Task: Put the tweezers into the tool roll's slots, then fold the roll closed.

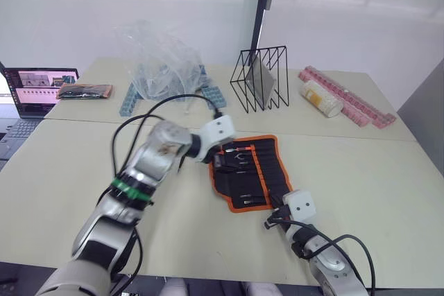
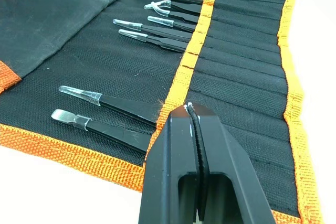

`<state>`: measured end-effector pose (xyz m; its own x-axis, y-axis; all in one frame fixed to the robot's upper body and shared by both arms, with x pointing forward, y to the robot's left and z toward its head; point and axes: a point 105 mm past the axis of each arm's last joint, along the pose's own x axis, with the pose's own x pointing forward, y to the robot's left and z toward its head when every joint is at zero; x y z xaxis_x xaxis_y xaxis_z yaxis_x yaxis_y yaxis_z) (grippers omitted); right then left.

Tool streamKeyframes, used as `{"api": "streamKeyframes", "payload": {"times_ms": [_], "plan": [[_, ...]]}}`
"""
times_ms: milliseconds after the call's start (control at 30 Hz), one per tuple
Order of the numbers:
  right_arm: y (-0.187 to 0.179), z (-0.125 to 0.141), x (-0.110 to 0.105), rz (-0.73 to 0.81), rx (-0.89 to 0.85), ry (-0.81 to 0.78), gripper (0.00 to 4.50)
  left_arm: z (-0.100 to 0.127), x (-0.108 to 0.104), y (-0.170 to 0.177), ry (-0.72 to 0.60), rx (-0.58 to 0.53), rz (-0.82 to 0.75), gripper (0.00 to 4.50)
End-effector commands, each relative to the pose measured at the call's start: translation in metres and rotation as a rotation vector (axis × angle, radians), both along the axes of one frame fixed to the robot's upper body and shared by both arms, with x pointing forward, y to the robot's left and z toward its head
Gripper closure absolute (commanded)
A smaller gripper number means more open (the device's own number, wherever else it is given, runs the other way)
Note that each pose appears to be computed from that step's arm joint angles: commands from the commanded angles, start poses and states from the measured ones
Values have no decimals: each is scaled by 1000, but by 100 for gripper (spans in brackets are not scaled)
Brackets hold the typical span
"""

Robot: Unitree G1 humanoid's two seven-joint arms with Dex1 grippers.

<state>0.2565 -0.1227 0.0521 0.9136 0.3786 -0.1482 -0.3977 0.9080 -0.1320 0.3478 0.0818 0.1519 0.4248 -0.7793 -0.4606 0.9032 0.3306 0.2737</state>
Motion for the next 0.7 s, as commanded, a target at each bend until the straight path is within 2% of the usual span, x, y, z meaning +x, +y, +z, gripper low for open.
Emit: {"api": "streamKeyframes", "payload": {"times_ms": [33, 133, 200, 300, 433, 533, 600, 700], "plan": [[-7, -34, -5, -3, -30, 145, 450, 10, -4, 38, -99, -60, 105, 2], [-9, -33, -3, 8, -37, 143, 450, -1, -14, 80, -107, -71, 239, 2], [-10, -33, -1, 22, -43, 142, 450, -2, -25, 111, -116, -120, 353, 2], [-13, -33, 1, 36, -49, 145, 450, -10, -50, 145, -129, -116, 470, 2], [-17, -34, 3, 54, -56, 149, 450, -14, -93, 189, -148, -160, 657, 2], [-19, -36, 3, 64, -60, 154, 450, -22, -133, 220, -139, -181, 821, 2], [-20, -36, 4, 68, -60, 155, 450, -31, -159, 235, -133, -169, 910, 2], [-21, -37, 5, 74, -61, 157, 450, -38, -186, 244, -122, -172, 1004, 2]]}}
